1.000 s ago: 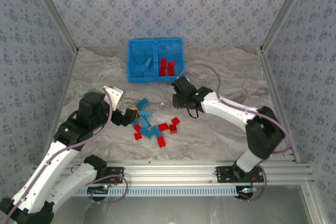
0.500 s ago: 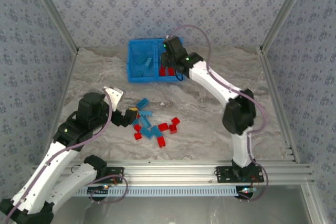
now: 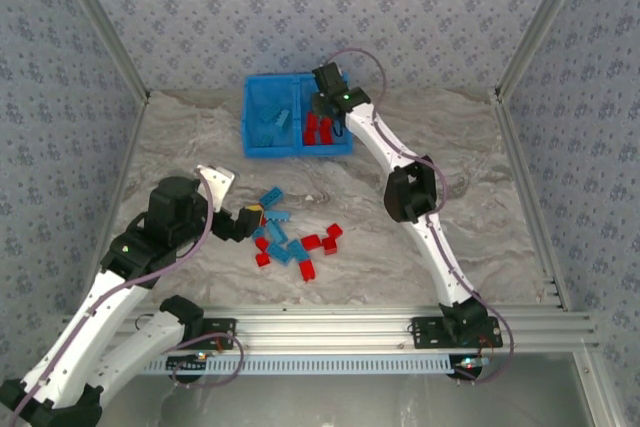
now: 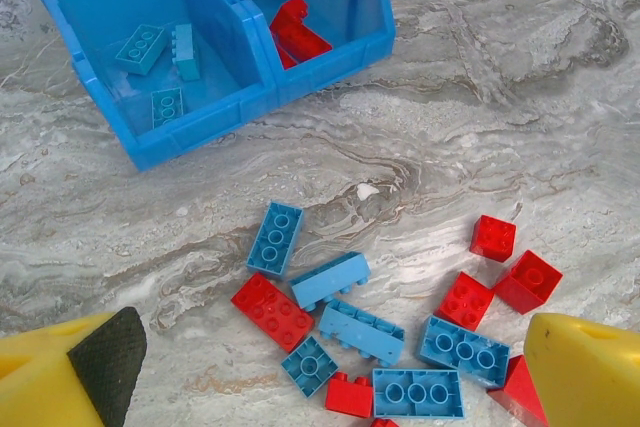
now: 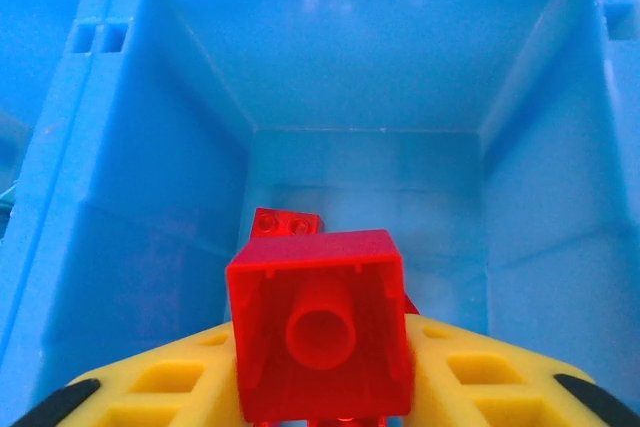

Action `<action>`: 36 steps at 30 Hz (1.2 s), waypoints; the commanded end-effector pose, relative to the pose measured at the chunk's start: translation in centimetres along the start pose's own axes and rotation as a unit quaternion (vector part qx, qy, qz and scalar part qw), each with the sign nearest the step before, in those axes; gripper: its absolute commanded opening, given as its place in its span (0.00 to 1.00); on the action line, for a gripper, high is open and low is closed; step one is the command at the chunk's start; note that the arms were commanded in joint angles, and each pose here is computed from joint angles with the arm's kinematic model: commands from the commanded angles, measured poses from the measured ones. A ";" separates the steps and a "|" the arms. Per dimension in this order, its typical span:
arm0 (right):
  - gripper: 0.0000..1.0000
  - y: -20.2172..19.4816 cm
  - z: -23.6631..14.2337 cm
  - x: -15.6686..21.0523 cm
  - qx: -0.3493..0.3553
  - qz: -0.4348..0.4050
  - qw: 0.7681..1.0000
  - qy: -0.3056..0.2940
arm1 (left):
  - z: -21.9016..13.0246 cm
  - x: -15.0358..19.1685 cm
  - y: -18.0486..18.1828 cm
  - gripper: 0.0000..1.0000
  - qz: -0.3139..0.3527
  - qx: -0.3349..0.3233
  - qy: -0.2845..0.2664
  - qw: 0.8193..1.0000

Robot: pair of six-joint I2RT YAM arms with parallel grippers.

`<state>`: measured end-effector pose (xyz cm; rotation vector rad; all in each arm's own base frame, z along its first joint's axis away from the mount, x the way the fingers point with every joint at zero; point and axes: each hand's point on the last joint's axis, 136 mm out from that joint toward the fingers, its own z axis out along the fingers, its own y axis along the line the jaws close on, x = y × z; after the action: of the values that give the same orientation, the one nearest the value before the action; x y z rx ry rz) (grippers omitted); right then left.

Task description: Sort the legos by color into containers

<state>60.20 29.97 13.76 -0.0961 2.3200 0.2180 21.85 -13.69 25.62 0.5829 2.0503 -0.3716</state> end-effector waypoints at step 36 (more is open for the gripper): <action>0.70 2.3 -27.7 28.9 -0.067 -0.035 0.983 0.168 | -0.5 -0.7 -0.1 0.99 0.012 0.001 -0.013 1.000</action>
<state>21.15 26.43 12.78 -0.3861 2.5955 0.3612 21.85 -13.69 25.63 0.5866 2.0486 -0.3695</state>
